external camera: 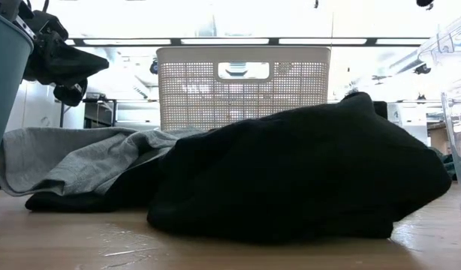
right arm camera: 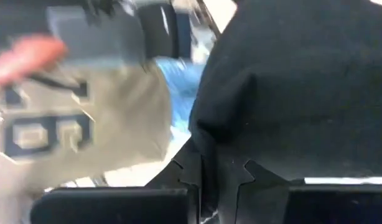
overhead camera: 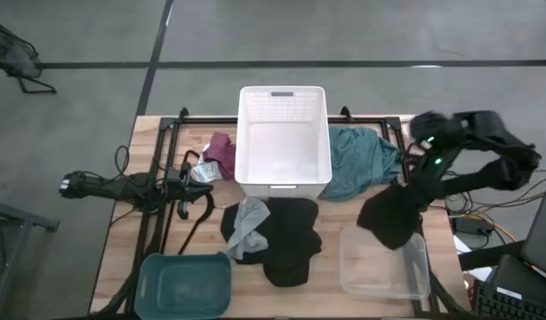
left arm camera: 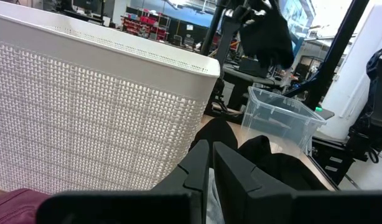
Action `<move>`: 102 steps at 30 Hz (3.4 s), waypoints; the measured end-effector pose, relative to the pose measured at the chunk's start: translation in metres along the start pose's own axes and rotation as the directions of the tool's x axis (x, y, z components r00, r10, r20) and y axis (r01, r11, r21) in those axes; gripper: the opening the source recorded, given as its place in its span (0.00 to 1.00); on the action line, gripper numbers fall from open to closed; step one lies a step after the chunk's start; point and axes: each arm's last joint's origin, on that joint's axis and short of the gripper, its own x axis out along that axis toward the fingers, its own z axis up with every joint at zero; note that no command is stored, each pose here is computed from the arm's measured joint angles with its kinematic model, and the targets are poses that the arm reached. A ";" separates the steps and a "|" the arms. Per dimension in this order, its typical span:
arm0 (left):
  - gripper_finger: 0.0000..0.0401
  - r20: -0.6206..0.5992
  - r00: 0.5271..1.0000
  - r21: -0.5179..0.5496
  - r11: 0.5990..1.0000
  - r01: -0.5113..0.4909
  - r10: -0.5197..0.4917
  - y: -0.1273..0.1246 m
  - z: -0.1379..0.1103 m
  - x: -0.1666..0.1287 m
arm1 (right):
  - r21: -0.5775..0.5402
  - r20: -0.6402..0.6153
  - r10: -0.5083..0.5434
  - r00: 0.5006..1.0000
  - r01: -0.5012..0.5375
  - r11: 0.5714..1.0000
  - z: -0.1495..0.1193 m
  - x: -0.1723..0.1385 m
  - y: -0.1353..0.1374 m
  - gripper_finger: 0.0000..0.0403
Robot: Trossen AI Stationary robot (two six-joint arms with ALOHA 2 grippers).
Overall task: Pick & Place Cloths
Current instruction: Put the black underwear into the transparent bin, then put the green polo shirt into the white bin
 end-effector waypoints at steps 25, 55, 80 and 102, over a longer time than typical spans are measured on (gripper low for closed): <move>0.07 0.000 1.000 0.000 1.000 0.000 0.000 0.000 0.000 0.000 | -0.319 -0.424 -0.425 0.799 0.308 0.896 0.016 0.167 -0.007 0.03; 0.07 0.000 1.000 0.000 1.000 0.000 0.000 0.000 0.000 0.000 | -0.413 0.036 -0.660 0.750 0.612 0.674 0.025 0.135 -0.017 0.60; 0.07 -0.001 1.000 0.000 1.000 0.000 0.000 0.000 0.000 0.000 | 0.372 0.421 -0.810 0.408 0.737 0.564 0.096 0.028 -0.074 0.76; 0.07 0.000 1.000 0.000 1.000 0.000 0.000 0.000 0.000 0.000 | 0.530 0.124 -0.855 0.503 0.695 0.486 0.123 0.053 -0.202 0.84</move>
